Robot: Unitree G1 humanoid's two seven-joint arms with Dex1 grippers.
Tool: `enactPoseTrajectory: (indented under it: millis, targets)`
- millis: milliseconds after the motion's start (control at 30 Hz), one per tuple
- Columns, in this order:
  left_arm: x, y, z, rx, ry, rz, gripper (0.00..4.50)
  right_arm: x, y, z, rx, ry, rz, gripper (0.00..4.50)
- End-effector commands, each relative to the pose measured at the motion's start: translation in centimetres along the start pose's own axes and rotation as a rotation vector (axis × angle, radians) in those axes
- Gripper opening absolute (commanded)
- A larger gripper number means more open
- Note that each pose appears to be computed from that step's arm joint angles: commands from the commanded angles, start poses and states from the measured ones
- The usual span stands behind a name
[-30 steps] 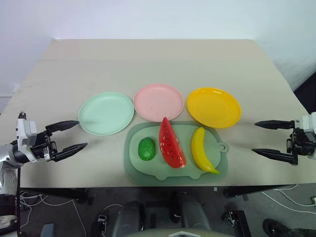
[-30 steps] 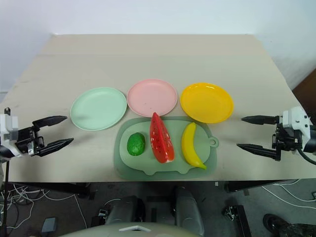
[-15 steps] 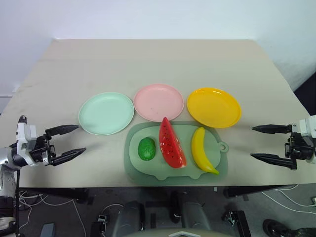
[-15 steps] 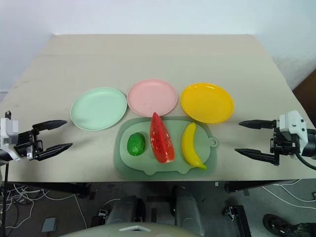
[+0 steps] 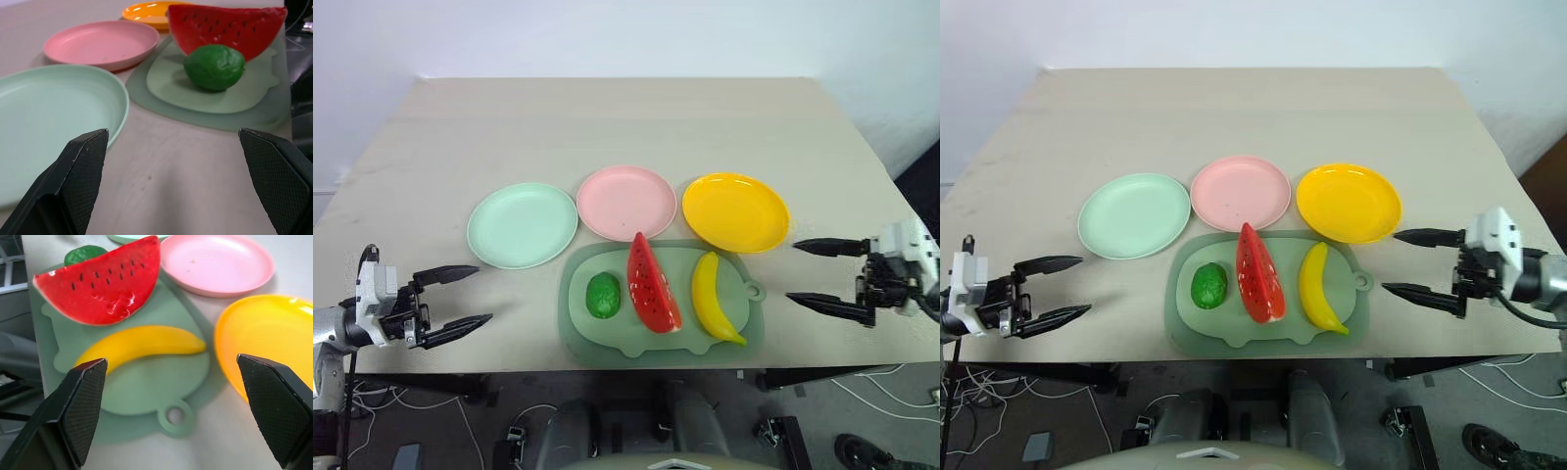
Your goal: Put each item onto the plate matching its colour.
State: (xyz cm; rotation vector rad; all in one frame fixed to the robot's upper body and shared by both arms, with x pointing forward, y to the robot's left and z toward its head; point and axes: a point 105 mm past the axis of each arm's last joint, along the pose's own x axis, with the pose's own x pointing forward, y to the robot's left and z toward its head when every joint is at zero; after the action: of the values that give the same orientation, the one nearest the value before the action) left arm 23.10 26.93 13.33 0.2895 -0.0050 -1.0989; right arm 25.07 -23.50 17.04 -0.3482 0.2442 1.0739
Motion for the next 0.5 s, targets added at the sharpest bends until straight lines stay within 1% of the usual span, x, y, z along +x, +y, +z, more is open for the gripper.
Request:
enactPoseTrajectory:
  millis: [33,167,267,367,500]
  targets:
    - [1.2,-0.7,0.4,0.029,-0.027,-0.035,4.47,2.1,1.6,1.3,0.071,0.051,0.021,4.50]
    - [2.3,-0.9,0.0,0.018,-0.045,-0.038,4.47,4.6,3.6,1.9,0.187,0.091,0.026,4.50]
    - [3.0,-1.1,-0.2,0.014,-0.058,-0.038,4.47,6.0,4.7,1.6,0.237,0.137,-0.006,4.50]
    - [3.4,-1.1,-0.2,0.011,-0.078,-0.029,4.47,7.2,5.0,1.1,0.256,0.178,-0.074,4.50]
    - [3.7,-1.1,-0.4,0.006,-0.080,-0.026,4.47,8.2,5.1,0.6,0.272,0.198,-0.140,4.50]
